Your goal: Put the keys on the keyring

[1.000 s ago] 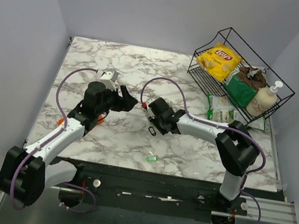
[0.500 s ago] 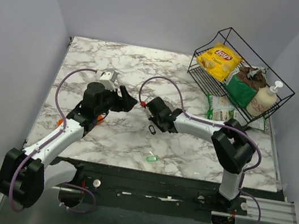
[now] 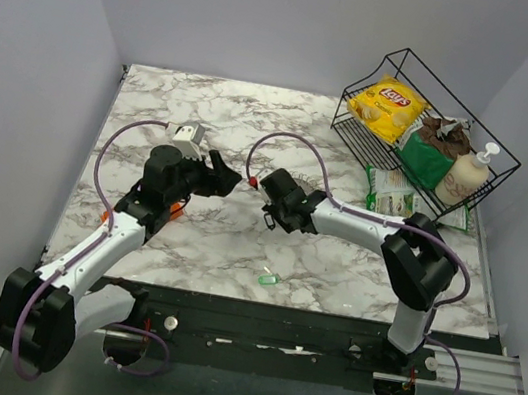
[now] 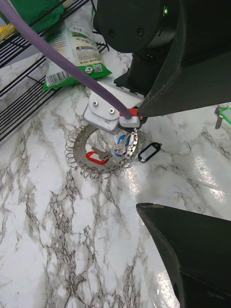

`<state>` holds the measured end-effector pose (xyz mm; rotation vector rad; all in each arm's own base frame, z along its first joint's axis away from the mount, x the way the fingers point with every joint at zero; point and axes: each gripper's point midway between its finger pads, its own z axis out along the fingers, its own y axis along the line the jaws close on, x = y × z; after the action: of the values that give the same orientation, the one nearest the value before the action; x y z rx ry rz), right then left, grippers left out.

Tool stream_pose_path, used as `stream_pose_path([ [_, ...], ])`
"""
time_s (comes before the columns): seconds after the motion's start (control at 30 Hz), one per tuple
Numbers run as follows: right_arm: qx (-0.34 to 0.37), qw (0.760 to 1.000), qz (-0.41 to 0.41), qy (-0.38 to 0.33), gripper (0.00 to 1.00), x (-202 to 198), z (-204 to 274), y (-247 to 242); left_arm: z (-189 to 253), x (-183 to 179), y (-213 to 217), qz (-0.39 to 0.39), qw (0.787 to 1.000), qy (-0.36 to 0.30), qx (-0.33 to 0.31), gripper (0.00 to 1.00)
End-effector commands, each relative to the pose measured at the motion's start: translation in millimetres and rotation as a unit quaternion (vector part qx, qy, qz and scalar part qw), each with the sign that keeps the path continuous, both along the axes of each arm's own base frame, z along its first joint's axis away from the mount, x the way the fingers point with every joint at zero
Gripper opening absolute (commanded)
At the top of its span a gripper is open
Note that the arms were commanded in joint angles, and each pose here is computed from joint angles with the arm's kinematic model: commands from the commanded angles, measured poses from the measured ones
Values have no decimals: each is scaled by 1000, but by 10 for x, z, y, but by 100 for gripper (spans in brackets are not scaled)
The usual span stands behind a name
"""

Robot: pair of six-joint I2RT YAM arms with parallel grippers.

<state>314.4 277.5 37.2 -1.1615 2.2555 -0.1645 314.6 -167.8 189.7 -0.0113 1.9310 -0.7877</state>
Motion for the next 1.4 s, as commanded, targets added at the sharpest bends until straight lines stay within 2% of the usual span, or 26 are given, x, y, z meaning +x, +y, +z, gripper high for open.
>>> stream_pose_path([
  [0.0,48,998,34,23,1,-137,233,163,86,-6,35,7,1000,-14,-5,81],
  [0.53,151,983,99,34,1,-329,800,469,168,-73,-35,-22,999,-33,-11,81],
  [0.8,189,972,139,21,1,-407,1095,544,359,-208,-168,-76,993,-86,-32,80],
  [1.07,226,960,165,5,1,-456,1404,608,555,-348,-175,-94,985,-140,-40,80],
  [1.37,266,944,196,-8,1,-518,1705,680,707,-469,-262,-126,977,-165,-45,79],
])
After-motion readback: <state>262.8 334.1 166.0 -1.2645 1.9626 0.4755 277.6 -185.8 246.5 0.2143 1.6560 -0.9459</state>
